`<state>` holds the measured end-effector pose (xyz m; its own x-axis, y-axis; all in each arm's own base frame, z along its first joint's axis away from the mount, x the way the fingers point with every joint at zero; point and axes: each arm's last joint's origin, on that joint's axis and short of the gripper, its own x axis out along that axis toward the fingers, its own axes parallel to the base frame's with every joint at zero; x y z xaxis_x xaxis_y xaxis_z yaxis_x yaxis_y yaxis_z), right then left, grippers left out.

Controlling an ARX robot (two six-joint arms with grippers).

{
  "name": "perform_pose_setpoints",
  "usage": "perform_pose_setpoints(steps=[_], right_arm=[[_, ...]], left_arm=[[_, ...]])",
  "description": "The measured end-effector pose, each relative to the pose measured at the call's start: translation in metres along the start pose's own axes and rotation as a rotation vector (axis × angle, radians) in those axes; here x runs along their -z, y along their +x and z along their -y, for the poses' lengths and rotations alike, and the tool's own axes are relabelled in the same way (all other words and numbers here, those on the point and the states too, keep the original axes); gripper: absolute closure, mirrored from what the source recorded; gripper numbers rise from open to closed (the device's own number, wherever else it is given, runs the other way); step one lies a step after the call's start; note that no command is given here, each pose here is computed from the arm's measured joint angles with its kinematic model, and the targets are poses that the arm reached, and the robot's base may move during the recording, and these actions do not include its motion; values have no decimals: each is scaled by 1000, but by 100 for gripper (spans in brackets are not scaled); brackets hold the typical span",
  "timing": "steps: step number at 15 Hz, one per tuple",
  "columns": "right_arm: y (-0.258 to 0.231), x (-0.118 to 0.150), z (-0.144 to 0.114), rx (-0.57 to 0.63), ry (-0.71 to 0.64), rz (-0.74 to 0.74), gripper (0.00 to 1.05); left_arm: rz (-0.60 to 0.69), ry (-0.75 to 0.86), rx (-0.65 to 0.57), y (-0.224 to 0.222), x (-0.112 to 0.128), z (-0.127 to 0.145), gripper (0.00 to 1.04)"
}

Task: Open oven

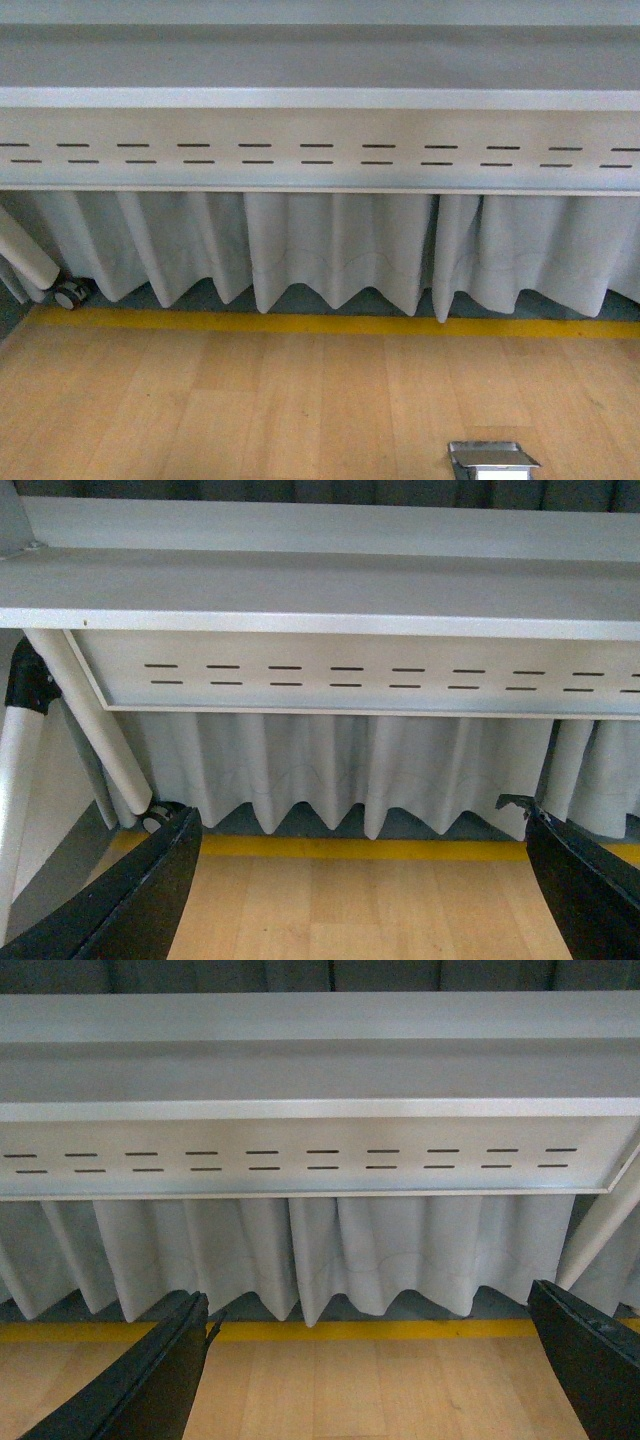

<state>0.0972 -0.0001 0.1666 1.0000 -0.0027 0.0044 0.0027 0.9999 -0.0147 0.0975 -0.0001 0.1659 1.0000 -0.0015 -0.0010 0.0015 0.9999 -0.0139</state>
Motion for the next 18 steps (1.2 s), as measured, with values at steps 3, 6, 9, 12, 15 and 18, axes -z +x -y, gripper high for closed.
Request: perform_pose_setpoints(steps=[3, 6, 9, 12, 15, 18], right_arm=[[0, 0, 0, 0, 0, 0, 6], [0, 0, 0, 0, 0, 0, 6], [0, 0, 0, 0, 0, 0, 6], [0, 0, 0, 0, 0, 0, 6], [0, 0, 0, 0, 0, 0, 6], [0, 0, 0, 0, 0, 0, 6]], left_arm=[[0, 0, 0, 0, 0, 0, 7], [0, 0, 0, 0, 0, 0, 7], [0, 0, -1, 0, 0, 0, 7], [0, 0, 0, 0, 0, 0, 7], [0, 0, 0, 0, 0, 0, 7], [0, 0, 0, 0, 0, 0, 7]])
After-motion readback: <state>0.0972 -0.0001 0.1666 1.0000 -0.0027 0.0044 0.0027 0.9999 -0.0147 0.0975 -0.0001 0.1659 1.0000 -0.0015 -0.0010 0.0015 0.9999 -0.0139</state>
